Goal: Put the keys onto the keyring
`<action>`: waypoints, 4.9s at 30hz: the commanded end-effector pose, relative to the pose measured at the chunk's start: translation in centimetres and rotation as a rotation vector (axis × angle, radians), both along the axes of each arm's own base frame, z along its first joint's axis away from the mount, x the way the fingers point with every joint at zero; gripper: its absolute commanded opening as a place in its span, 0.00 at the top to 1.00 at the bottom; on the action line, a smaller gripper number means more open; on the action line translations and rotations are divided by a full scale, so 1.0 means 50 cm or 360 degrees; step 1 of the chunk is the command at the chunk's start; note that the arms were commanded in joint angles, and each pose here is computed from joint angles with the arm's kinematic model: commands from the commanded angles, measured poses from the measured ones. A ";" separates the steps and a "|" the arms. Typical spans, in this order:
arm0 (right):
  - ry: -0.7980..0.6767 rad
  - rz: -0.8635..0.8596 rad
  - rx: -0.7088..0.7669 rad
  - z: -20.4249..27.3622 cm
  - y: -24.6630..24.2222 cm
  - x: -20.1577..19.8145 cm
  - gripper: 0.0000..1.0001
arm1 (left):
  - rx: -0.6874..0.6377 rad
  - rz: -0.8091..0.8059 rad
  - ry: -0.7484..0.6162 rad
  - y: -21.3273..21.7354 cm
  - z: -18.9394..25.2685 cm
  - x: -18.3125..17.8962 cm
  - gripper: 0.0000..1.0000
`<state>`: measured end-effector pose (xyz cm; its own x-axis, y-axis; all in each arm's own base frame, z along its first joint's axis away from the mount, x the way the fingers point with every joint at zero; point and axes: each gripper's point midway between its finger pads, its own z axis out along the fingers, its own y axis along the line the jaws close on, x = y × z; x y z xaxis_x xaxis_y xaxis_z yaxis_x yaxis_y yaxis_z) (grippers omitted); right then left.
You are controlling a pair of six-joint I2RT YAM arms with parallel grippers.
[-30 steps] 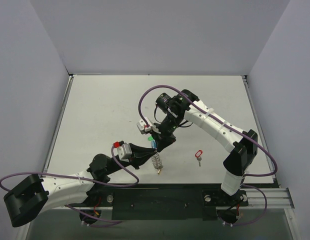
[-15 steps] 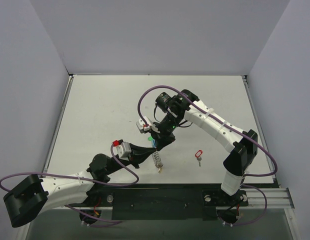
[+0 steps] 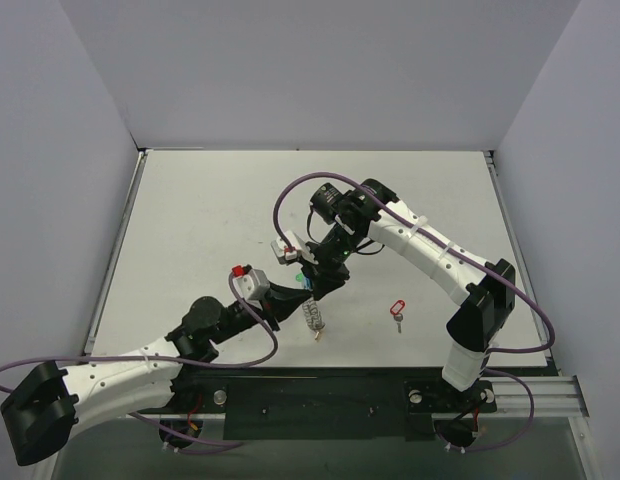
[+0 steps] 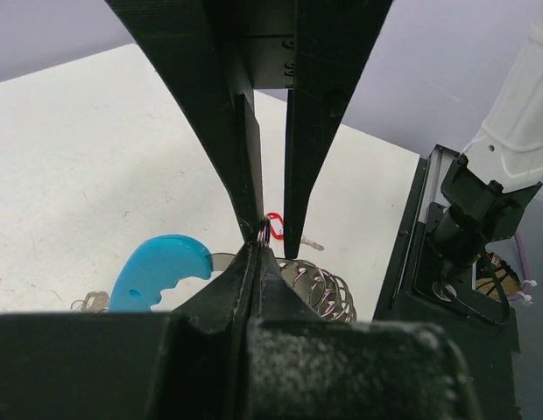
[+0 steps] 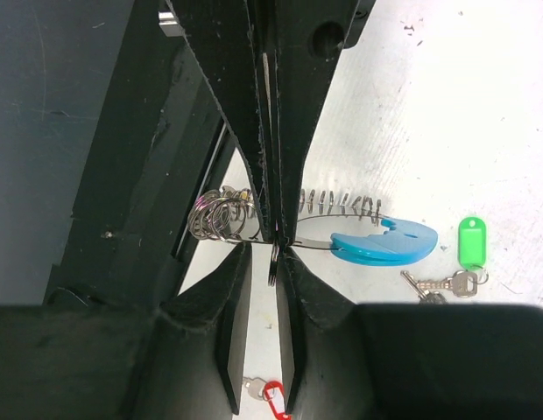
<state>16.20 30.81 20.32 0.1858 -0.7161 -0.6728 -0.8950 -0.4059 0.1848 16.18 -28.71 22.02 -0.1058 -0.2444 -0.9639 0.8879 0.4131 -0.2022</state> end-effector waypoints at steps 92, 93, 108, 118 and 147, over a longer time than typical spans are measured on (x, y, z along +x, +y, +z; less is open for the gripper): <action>0.0130 -0.0176 0.0112 0.042 0.004 0.000 1.00 | -0.0172 -0.0237 -0.0137 0.008 0.078 -0.036 0.67; 0.0130 -0.0177 0.0113 0.042 0.005 0.001 1.00 | -0.0174 -0.0232 -0.0140 0.009 0.079 -0.035 0.67; 0.0139 -0.0171 0.0128 0.048 0.005 -0.005 1.00 | -0.0145 -0.0127 -0.0131 0.021 0.065 -0.016 0.65; 0.0149 -0.0167 0.0127 0.047 0.006 -0.007 1.00 | -0.0098 -0.0077 -0.0117 0.012 0.051 0.006 0.67; 0.0169 -0.0145 0.0116 0.037 0.010 -0.013 1.00 | -0.0121 -0.0055 -0.0110 0.003 0.064 0.021 0.79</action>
